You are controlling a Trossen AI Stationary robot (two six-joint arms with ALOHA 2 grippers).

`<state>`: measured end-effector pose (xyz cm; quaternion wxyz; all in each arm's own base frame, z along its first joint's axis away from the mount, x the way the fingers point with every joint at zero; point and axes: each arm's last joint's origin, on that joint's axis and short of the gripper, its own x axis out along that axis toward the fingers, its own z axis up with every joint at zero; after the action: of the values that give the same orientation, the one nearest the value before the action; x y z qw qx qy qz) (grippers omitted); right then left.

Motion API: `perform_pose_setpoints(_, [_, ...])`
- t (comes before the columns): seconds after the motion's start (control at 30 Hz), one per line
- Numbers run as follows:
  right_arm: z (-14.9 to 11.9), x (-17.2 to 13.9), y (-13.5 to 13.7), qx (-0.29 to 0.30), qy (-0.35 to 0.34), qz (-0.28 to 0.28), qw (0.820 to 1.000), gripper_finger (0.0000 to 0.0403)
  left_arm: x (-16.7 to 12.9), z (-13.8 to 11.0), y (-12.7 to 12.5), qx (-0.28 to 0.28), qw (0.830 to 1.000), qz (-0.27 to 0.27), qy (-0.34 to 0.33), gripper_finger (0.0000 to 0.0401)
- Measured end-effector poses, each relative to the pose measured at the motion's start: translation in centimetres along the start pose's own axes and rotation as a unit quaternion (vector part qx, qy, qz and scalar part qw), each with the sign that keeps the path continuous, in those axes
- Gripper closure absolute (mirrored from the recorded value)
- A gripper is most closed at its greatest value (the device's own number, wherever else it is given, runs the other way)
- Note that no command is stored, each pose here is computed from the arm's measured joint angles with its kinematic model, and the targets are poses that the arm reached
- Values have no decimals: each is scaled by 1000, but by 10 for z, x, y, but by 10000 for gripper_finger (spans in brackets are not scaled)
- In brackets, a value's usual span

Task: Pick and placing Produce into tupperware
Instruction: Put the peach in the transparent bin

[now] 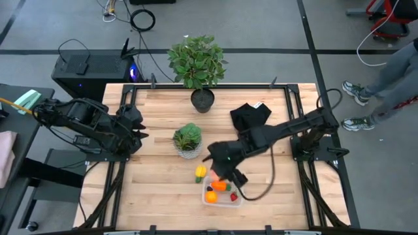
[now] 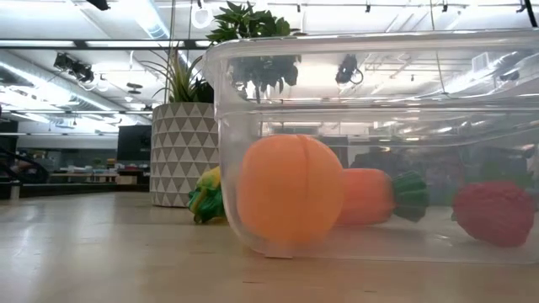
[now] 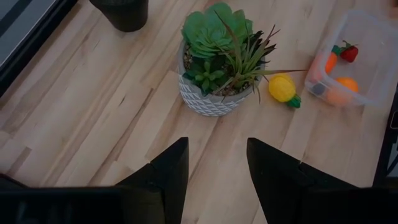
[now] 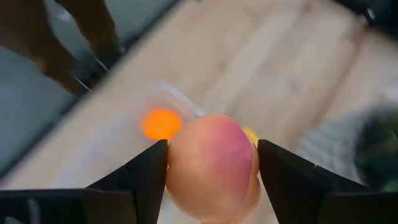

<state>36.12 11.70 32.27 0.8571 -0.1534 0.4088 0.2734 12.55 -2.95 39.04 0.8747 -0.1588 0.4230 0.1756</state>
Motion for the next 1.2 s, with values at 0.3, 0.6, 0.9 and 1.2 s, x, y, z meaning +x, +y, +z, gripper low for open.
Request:
perform_pose_setpoints(0.3, [11, 11, 54, 39, 5, 14, 999, 163, 0, 0, 0, 13, 1000, 0, -1, 232])
perform_pose_setpoints(0.6, [-9, 39, 64, 92, 25, 16, 995, 163, 0, 0, 0, 47, 999, -1, -1, 232])
perform_pose_setpoints(0.9, [-38, 65, 63, 153, 46, 16, 987, 163, 0, 0, 0, 47, 999, -1, -1, 232])
perform_pose_setpoints(1.2, [-33, 68, 62, 166, 13, 15, 986, 163, 0, 0, 0, 47, 999, -1, -1, 232])
